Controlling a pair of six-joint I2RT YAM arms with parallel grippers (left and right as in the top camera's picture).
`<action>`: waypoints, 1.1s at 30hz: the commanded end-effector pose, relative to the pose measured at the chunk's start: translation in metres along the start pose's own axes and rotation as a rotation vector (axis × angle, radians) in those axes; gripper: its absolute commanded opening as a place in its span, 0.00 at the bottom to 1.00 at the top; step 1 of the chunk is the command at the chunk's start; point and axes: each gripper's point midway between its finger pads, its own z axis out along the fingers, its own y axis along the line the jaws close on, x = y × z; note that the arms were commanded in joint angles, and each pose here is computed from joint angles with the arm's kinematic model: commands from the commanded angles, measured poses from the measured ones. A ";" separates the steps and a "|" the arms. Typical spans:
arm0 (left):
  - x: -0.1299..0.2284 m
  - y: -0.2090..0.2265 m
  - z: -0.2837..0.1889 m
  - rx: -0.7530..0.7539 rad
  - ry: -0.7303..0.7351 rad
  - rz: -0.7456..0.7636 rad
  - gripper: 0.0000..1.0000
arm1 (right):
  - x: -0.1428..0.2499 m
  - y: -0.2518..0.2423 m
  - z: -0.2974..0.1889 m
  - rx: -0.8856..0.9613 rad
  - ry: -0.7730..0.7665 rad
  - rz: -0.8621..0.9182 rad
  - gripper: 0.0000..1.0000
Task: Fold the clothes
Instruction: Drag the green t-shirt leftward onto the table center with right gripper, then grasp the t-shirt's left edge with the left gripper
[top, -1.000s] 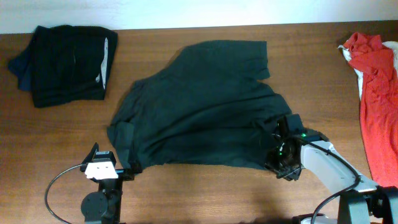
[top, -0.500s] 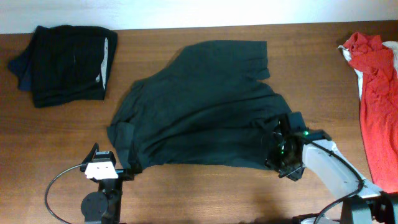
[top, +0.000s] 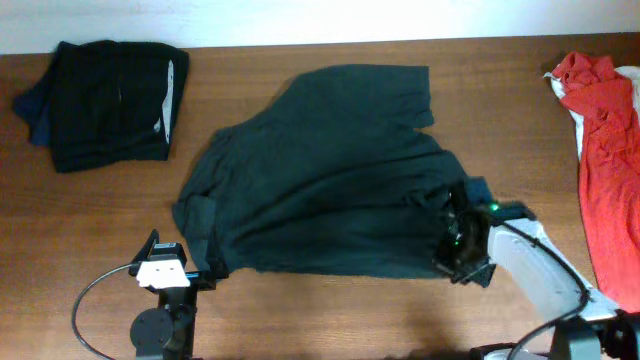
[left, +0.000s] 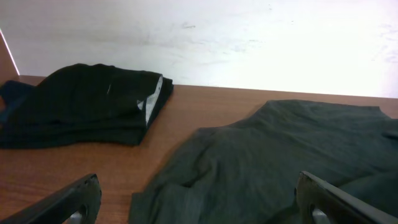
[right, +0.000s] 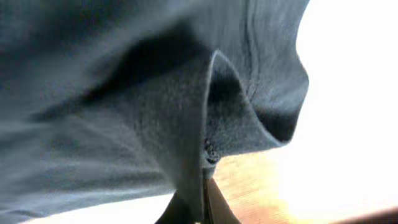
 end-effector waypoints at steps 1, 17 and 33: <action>0.002 -0.001 0.000 0.003 0.003 0.013 0.99 | -0.025 0.004 -0.054 0.027 -0.097 0.012 0.04; -0.003 -0.056 -0.009 0.331 -0.012 0.017 0.99 | -0.011 -0.028 -0.152 0.003 -0.204 0.021 0.04; -0.079 -0.072 0.036 0.337 0.765 -0.092 0.99 | -0.003 -0.023 -0.140 -0.026 -0.152 0.014 0.04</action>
